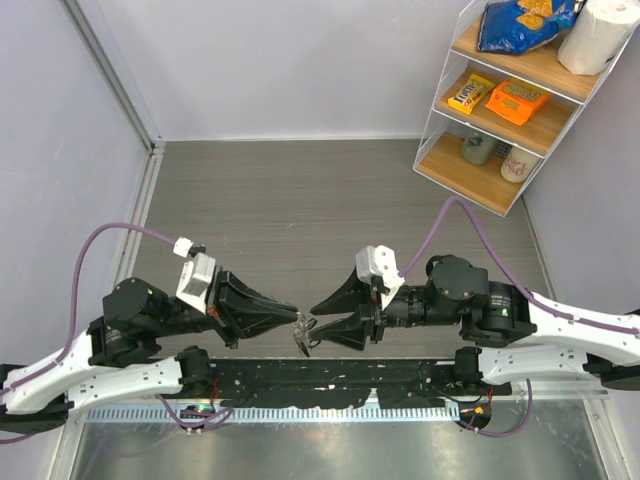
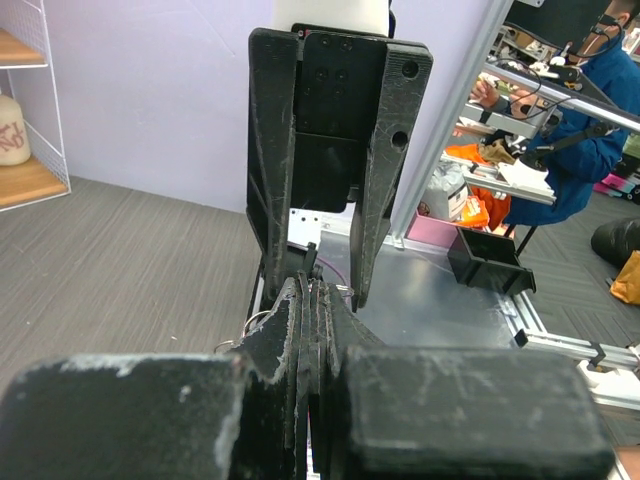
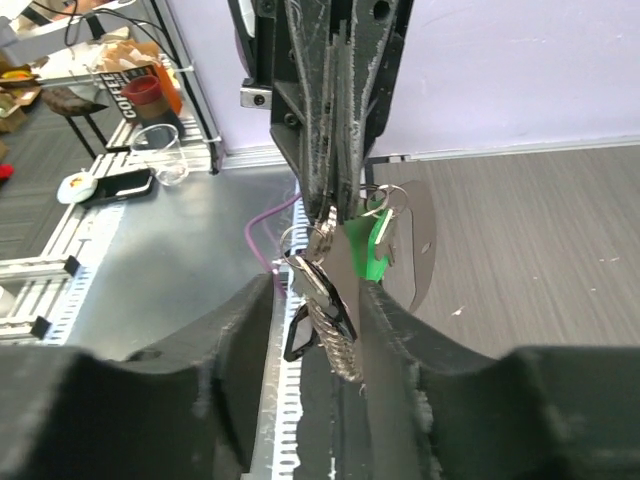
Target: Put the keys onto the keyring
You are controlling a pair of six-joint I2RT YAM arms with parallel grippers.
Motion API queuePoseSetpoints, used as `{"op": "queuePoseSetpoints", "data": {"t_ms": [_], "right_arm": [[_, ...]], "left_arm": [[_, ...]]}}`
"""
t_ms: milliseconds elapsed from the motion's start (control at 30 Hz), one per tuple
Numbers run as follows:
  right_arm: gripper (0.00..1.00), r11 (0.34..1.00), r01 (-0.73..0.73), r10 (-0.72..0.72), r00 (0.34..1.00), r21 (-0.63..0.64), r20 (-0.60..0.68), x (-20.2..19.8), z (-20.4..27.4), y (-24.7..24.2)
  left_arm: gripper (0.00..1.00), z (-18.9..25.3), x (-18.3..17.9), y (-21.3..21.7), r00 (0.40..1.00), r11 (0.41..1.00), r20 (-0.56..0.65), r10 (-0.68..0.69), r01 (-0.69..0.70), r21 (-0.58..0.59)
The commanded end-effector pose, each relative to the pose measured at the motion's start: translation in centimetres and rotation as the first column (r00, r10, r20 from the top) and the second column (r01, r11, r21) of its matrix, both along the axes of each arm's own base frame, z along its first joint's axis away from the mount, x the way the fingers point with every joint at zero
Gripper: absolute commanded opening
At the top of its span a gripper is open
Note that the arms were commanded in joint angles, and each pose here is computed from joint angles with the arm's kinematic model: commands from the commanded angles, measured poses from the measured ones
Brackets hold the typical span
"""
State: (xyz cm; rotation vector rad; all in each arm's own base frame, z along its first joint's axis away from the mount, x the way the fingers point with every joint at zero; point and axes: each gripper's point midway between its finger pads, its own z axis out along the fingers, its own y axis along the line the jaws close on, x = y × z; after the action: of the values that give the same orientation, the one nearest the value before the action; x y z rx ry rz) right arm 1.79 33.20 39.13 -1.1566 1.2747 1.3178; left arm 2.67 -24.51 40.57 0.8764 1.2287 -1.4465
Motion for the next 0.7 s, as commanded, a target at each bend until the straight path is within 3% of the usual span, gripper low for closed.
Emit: {"op": "queuePoseSetpoints", "data": {"t_ms": [0, 333, 667], "right_arm": [[0.49, 0.995, 0.043, -0.044, 0.999, 0.094, 0.016, 0.5, 3.3, -1.5], [0.56, 0.985, 0.077, -0.083, 0.996, 0.151, 0.037, 1.0, 5.6, -2.4], [0.53, 0.988, 0.063, -0.068, 0.997, 0.142, 0.031, 1.0, 6.5, -1.1]], "left_arm": [[0.0, 3.1, -0.1, 0.8, 0.999, 0.993, 0.049, 0.012, -0.007, -0.12], [0.0, 2.8, -0.3, 0.4, 0.999, 0.993, 0.05, -0.006, 0.012, -0.116], [0.0, 2.6, -0.5, -0.1, 0.998, 0.994, 0.046, -0.03, 0.034, -0.106]]}}
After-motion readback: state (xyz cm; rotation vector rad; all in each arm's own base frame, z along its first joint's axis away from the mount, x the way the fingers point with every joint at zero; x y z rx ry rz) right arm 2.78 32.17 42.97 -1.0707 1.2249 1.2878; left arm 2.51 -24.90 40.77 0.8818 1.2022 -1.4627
